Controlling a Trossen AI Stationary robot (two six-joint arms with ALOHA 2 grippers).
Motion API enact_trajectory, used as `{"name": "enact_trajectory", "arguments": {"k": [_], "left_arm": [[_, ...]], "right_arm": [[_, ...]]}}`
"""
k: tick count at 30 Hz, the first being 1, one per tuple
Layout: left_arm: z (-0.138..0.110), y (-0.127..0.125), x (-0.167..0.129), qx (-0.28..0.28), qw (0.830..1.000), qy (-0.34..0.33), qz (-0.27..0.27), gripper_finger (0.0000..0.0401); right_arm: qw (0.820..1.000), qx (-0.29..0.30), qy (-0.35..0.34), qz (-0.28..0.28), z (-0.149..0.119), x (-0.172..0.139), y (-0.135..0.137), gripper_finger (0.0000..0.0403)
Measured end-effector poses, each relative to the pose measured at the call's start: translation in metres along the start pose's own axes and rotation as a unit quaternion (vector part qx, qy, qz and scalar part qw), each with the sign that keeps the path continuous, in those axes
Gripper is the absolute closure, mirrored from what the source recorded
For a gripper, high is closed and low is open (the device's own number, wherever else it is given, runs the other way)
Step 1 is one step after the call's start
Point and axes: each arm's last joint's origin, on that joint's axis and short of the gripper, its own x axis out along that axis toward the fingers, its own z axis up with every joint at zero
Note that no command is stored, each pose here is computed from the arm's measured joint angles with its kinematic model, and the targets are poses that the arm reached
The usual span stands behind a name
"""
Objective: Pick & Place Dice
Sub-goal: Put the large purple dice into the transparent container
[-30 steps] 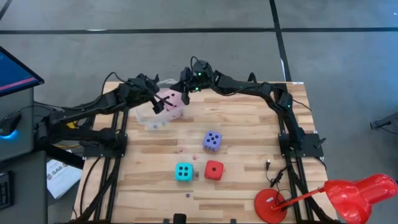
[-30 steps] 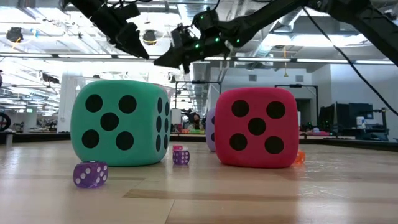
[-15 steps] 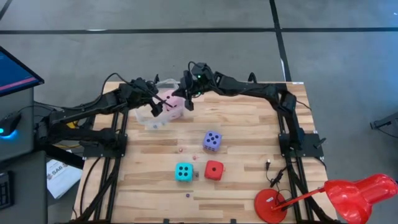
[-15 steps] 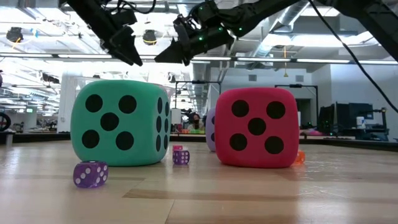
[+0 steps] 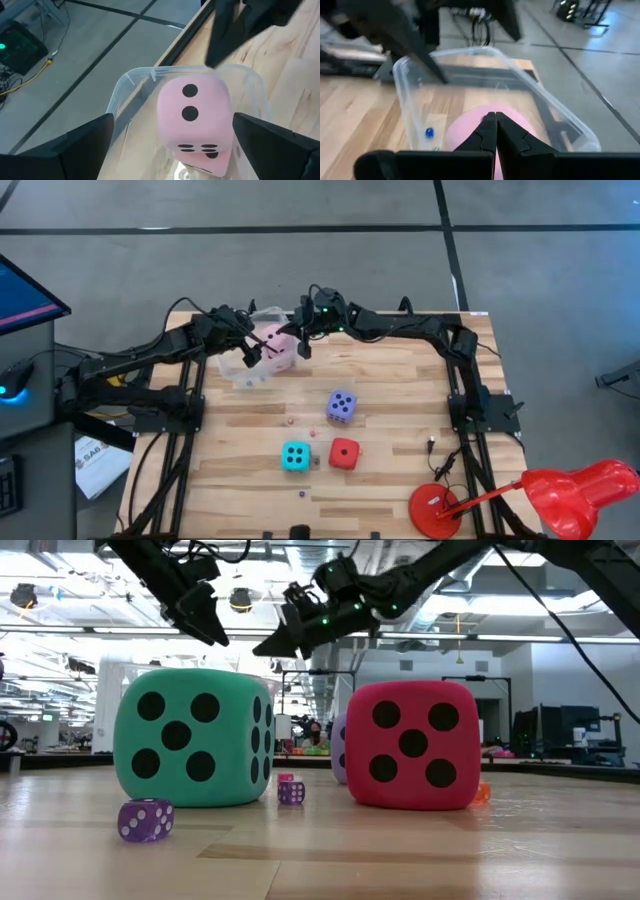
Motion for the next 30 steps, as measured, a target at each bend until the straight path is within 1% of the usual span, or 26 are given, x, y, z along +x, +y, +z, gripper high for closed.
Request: {"name": "enact_trajectory", "arguments": {"k": [3, 6, 10, 17, 19, 22, 26, 30], "left_arm": [[0.0, 0.0, 0.0, 0.0, 1.0, 0.0, 0.0, 0.0003], [0.0, 0.0, 0.0, 0.0, 1.0, 0.0, 0.0, 0.0003], [0.0, 0.0, 0.0, 0.0, 1.0, 0.0, 0.0, 0.0003], [0.0, 0.0, 0.0, 0.0, 1.0, -0.001, 0.0, 0.0003], [0.0, 0.0, 0.0, -0.001, 1.0, -0.002, 0.0, 0.0003], [0.001, 0.0, 0.0, -0.002, 1.0, -0.005, 0.001, 0.0003], [0.001, 0.0, 0.0, -0.002, 1.0, -0.006, 0.001, 0.0003], [0.004, 0.0, 0.0, -0.008, 1.0, -0.021, 0.002, 0.0003]], "right_arm": [[1.0, 0.022, -0.004, -0.009, -0.01, -0.008, -0.002, 0.0403], [0.999, 0.015, -0.011, -0.027, -0.01, -0.021, 0.003, 0.0403], [0.998, -0.006, -0.029, -0.054, 0.001, -0.049, 0.015, 0.0403], [0.992, -0.018, -0.026, -0.121, -0.005, -0.1, 0.034, 0.0403], [0.99, -0.01, -0.025, -0.136, -0.013, -0.113, 0.04, 0.0403], [0.989, 0.007, -0.023, -0.144, -0.027, -0.13, 0.049, 0.0403], [0.986, 0.028, -0.035, -0.163, -0.042, -0.152, 0.058, 0.0403], [0.982, 0.056, -0.036, -0.178, -0.054, -0.176, 0.067, 0.0403]]}}
